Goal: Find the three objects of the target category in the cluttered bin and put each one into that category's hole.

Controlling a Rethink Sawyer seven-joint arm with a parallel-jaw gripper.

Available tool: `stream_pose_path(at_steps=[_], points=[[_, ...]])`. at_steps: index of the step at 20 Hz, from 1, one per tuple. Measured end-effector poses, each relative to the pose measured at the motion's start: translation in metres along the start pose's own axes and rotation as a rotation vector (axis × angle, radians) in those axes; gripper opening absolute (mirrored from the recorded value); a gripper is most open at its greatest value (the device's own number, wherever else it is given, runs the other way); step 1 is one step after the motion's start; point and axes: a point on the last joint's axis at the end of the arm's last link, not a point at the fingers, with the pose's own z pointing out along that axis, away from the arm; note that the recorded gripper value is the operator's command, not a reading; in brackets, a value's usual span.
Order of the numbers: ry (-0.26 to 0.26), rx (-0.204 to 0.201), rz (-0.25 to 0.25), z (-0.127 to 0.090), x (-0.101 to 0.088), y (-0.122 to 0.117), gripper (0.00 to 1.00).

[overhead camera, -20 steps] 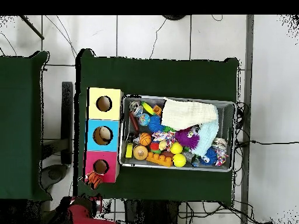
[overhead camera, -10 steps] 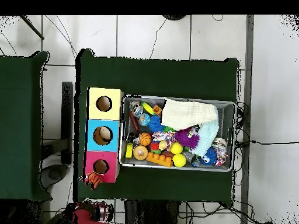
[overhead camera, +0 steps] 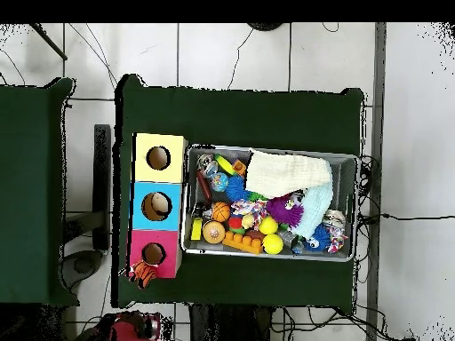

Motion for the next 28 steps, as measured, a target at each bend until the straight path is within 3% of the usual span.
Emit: stream_pose_path(at_steps=[7,20,28], points=[[0.001,0.004,0.010,0.000,0.012,0.016,1.00],[0.006,-0.035,0.229,-0.005,0.002,0.024,1.00],[0.010,-0.034,0.262,-0.003,0.006,0.029,1.00]])
